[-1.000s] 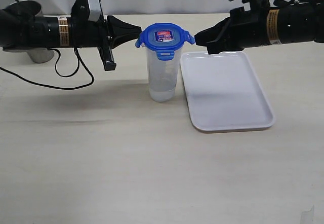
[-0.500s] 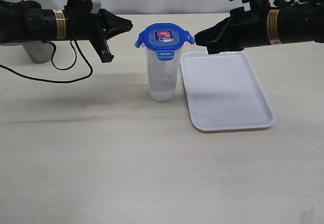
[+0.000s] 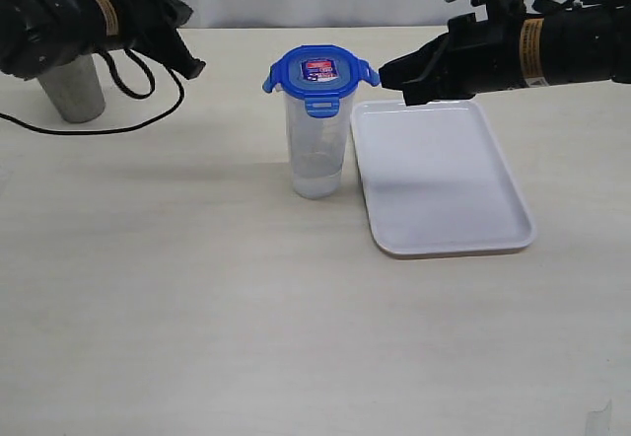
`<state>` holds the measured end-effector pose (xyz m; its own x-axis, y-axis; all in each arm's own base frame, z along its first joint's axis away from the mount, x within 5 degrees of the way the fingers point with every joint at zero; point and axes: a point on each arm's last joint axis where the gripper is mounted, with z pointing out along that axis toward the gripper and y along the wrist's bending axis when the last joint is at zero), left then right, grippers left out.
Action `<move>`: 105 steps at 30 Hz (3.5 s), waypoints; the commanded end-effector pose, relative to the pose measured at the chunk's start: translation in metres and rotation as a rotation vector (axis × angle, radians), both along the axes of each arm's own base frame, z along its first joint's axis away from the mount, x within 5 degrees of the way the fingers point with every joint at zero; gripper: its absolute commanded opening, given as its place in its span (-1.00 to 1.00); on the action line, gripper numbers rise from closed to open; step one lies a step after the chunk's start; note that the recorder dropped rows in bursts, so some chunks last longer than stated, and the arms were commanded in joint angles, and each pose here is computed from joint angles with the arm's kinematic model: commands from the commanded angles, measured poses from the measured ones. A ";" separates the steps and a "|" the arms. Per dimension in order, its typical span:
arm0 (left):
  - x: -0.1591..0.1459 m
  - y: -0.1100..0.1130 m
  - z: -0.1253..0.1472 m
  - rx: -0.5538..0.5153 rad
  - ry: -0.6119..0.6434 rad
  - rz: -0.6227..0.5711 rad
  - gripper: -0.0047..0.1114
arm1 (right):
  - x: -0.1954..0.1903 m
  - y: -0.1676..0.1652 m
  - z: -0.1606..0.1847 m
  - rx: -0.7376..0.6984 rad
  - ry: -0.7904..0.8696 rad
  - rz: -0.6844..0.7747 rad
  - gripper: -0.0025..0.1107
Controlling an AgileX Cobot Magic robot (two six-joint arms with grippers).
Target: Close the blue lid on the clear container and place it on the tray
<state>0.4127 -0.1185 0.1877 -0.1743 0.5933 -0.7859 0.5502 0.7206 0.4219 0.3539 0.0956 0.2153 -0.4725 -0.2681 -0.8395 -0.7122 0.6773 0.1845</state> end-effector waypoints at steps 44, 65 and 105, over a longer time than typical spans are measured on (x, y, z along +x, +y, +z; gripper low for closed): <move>-0.050 -0.027 -0.030 -0.383 -0.015 -0.619 -0.92 | 0.001 0.000 0.001 0.001 -0.004 0.006 -0.88; -0.054 -0.028 -0.033 -0.365 0.022 -0.651 -0.92 | 0.001 0.000 0.001 0.001 -0.004 0.006 -0.88; -0.049 -0.019 -0.039 -0.386 -0.070 -0.669 -0.92 | -0.018 0.013 0.005 0.048 -0.030 0.293 -0.88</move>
<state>0.3664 -0.1359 0.1490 0.1766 0.2436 -0.9537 0.8930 0.3677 0.2593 0.3359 0.1086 0.2201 -0.3728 -0.3393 -0.8637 -0.8715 0.4475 0.2004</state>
